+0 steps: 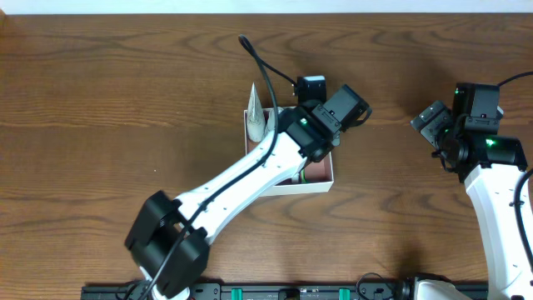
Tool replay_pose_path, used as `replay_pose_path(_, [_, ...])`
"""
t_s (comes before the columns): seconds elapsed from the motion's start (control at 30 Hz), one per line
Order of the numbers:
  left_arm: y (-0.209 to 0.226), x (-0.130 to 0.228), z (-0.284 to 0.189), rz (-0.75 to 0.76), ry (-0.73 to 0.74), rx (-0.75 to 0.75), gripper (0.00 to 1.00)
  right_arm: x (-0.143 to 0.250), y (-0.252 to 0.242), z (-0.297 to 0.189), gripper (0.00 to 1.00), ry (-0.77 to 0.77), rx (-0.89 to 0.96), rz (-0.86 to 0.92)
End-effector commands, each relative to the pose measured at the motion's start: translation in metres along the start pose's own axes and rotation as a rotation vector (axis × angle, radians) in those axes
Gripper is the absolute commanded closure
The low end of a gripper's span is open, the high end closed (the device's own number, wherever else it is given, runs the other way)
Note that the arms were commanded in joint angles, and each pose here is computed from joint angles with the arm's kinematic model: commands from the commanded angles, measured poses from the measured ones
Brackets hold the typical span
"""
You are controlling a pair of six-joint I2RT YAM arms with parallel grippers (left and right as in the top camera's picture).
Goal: Pack container
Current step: 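Lower the razor into the box's right side and open the left gripper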
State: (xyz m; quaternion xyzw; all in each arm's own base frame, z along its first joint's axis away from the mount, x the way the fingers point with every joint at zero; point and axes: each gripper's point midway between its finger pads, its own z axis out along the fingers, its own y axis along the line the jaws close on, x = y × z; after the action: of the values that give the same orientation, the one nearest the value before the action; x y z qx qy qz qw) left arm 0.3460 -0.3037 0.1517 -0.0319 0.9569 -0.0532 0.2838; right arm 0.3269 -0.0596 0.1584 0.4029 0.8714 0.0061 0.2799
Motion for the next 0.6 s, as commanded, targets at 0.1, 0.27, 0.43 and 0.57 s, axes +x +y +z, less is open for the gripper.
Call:
replay_pose_path(0.1, [-0.008,0.020,0.028,-0.042,0.077,-0.007,0.94,-0.004,-0.002,-0.004,0.01,-0.017,-0.001,-0.001])
replay_pose_path(0.27, [-0.012,0.037,0.048,-0.033,0.135,-0.007,0.94,-0.004,-0.002,-0.004,0.01,-0.017,-0.001,-0.001])
replay_pose_path(0.43, [-0.012,0.043,0.058,-0.028,0.148,-0.018,0.94,-0.004,-0.002,-0.004,0.01,-0.017,-0.001,-0.001])
replay_pose_path(0.57, [-0.014,0.042,0.059,-0.030,0.143,-0.012,0.94,-0.004,-0.002,-0.004,0.01,-0.017,-0.001,-0.001])
